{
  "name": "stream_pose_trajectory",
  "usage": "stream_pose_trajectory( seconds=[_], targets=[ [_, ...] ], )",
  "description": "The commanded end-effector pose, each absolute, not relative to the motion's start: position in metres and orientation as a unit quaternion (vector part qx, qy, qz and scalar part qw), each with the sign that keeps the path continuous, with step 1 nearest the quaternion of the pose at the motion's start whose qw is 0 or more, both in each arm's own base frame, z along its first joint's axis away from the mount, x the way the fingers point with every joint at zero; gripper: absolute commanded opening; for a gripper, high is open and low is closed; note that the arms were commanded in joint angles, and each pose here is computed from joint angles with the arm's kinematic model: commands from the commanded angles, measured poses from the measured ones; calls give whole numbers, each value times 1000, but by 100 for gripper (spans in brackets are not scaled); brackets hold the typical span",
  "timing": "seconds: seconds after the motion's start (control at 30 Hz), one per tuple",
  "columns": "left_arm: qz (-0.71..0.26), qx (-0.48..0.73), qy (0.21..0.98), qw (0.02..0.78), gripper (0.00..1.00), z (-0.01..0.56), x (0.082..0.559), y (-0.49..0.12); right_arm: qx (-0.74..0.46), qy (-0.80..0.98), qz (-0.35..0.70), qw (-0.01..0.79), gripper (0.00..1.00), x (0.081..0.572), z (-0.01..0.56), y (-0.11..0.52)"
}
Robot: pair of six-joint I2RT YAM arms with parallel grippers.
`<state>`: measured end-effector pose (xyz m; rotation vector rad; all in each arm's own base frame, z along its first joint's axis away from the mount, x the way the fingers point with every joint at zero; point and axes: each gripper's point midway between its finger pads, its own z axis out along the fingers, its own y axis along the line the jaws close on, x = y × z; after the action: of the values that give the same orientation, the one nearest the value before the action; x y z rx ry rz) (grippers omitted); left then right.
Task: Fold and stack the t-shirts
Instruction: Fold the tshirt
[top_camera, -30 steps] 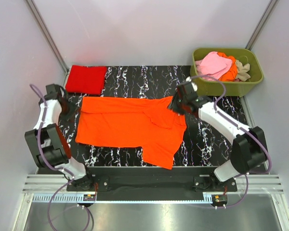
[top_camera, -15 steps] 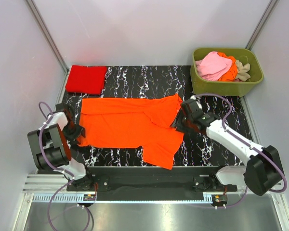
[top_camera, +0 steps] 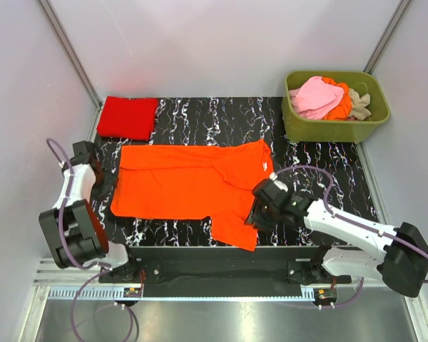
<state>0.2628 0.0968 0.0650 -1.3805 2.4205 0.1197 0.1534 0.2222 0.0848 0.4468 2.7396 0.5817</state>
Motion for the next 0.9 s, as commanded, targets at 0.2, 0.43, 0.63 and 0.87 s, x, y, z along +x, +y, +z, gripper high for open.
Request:
stream_pose_trajectory(
  seconds=[0.2,0.43,0.63,0.87],
  targets=[
    [-3,-515,826,231,59,98,257,81,197,963,138,122,44,98,52,219],
    [-17,-514,817,262,59,117,258,79,212,962,109,137,45,94,36,216],
    [-10,-508,826,245,61,105,253,78,225,960,98,133,46,93,27,215],
    [-10,-503,830,240,61,102,253,77,251,955,104,120,46,90,13,216]
  ],
)
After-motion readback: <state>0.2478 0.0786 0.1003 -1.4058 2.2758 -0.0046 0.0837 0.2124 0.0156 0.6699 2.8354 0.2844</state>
